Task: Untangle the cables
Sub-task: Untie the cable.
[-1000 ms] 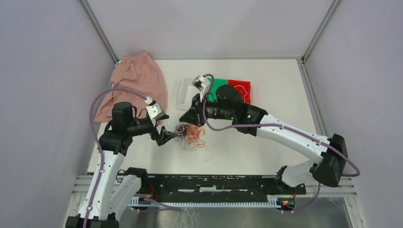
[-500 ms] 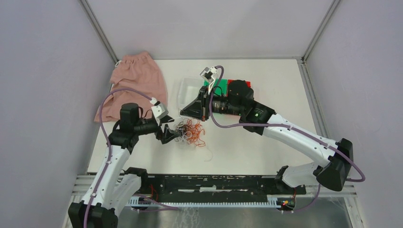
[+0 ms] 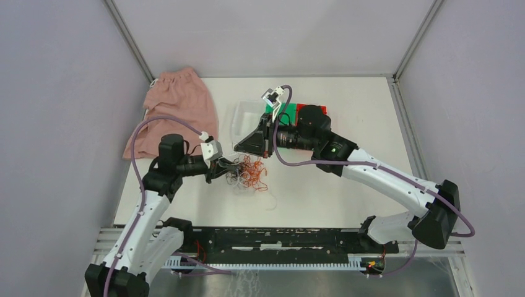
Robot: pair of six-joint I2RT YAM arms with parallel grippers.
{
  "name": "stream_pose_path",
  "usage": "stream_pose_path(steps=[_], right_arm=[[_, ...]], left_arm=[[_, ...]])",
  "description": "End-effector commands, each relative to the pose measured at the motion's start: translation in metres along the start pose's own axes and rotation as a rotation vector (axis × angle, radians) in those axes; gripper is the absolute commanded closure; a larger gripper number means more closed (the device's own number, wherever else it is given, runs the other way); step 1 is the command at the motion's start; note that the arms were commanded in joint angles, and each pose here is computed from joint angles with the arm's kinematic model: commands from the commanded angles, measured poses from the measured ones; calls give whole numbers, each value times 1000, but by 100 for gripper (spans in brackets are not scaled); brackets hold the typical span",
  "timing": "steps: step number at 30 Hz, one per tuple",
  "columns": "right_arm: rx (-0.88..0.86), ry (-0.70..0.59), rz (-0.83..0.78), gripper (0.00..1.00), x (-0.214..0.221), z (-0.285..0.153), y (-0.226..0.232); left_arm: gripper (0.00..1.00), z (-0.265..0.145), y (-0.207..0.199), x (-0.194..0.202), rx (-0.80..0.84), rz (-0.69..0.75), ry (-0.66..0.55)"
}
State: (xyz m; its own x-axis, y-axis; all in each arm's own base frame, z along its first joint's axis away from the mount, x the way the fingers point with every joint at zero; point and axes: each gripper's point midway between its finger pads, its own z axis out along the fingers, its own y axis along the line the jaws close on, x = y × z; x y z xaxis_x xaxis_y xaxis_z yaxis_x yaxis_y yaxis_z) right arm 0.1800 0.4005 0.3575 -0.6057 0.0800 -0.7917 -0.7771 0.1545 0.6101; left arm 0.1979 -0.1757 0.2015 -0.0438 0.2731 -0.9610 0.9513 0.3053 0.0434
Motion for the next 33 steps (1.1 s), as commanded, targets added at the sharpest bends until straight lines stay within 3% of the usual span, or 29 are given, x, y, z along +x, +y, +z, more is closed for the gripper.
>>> stream_pose_path(steps=[1,3,6,9,18,24,33], right_arm=[[-74,-68,-10,99,-20,-2,17],[-76,-69,-13,89,-20,-3,16],[-30,-86,-48,59,-22,-11,4],[28,-118,-108,47,-24,-27,-13],[182,-89,-327,38,0,-62,-58],[22,-183,-391,32,-24,-40,-34],[-137,-151,-364,35,-10,20,-15]], left_arm=[[93,0,-15,-27,79,76,-55],[97,-1,-15,-28,76,67,-44],[97,-5,-7,-43,31,43,-45],[97,-10,0,-67,-14,37,-68],[97,-31,3,-149,-64,49,-187],[97,-36,-5,-167,-39,45,-216],[97,-40,-2,-180,-56,65,-230]])
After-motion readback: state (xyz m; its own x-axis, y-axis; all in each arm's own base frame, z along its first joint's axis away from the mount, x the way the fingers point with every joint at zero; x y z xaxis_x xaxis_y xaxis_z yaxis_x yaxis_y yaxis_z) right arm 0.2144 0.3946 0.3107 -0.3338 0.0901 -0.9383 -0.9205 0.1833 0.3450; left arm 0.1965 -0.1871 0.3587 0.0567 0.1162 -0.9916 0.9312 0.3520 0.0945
